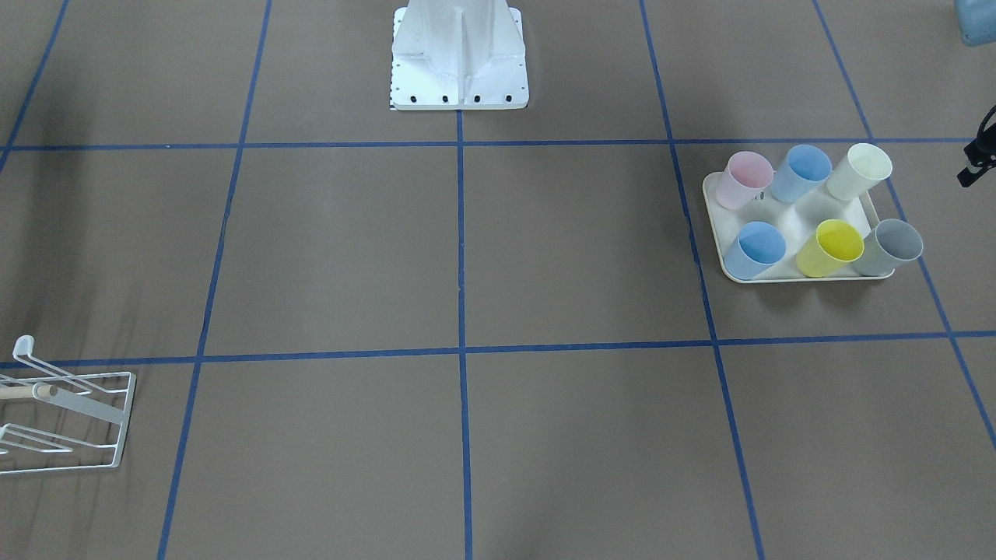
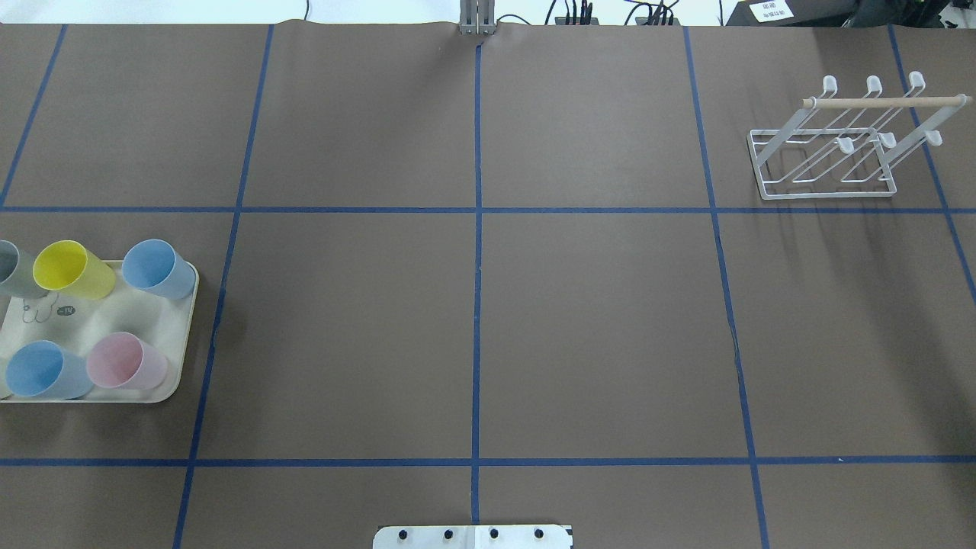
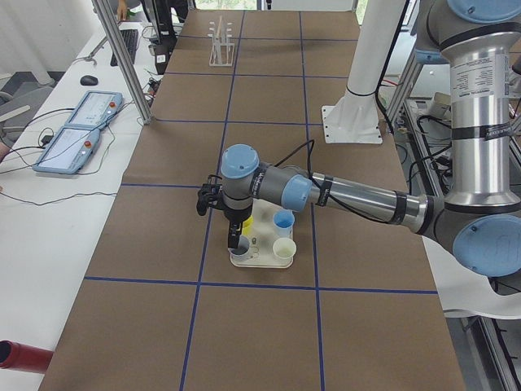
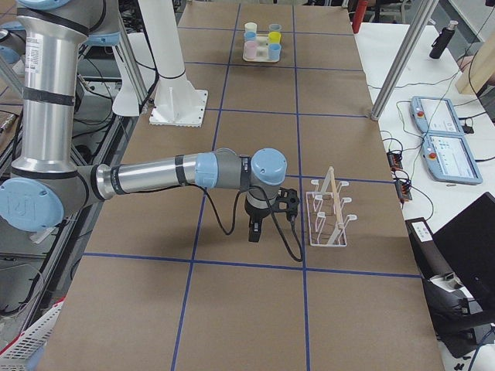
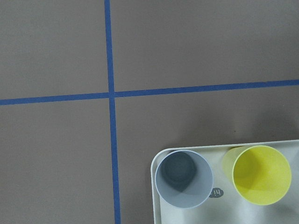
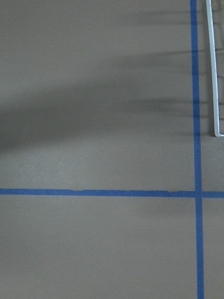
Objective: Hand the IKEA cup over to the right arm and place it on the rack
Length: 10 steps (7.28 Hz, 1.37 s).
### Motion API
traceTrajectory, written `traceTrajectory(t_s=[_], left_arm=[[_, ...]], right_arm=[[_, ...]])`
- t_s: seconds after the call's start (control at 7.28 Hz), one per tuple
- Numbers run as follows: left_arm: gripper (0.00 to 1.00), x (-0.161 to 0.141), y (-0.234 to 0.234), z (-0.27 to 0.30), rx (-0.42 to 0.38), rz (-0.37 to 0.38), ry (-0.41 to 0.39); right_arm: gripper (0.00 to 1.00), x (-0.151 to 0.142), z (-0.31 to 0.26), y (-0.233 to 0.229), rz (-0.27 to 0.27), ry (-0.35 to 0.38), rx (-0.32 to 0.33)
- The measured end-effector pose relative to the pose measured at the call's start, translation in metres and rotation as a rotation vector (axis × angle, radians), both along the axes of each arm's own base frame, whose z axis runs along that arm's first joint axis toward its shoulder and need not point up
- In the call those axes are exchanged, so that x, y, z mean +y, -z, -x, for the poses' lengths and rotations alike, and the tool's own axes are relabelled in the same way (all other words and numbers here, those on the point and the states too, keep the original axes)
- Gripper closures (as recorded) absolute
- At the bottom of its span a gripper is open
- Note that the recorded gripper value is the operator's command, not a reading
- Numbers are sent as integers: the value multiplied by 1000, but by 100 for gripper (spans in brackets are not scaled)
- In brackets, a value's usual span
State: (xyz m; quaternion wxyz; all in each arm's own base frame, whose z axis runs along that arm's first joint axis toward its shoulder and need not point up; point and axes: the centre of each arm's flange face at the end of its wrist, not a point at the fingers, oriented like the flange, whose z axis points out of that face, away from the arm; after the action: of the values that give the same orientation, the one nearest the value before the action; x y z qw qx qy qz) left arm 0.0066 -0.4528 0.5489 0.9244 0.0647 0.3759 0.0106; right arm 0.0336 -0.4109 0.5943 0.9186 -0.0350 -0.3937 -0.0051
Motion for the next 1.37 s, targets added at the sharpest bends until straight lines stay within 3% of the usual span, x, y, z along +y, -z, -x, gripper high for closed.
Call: traceTrajectory(t_s=[0.55,0.96,1.37], left_arm=[[0,4,-32,-1,-5,62,-2],[0,3,-50,-4,-1,46,-12],[0,20,-79,-43,-7,68,-103]], right_arm=[[0,9,-6,-1,-41,-14,15],[1,15,-11,0,-43,-24,4],[1,17,-13,-5,-33,-31,16]])
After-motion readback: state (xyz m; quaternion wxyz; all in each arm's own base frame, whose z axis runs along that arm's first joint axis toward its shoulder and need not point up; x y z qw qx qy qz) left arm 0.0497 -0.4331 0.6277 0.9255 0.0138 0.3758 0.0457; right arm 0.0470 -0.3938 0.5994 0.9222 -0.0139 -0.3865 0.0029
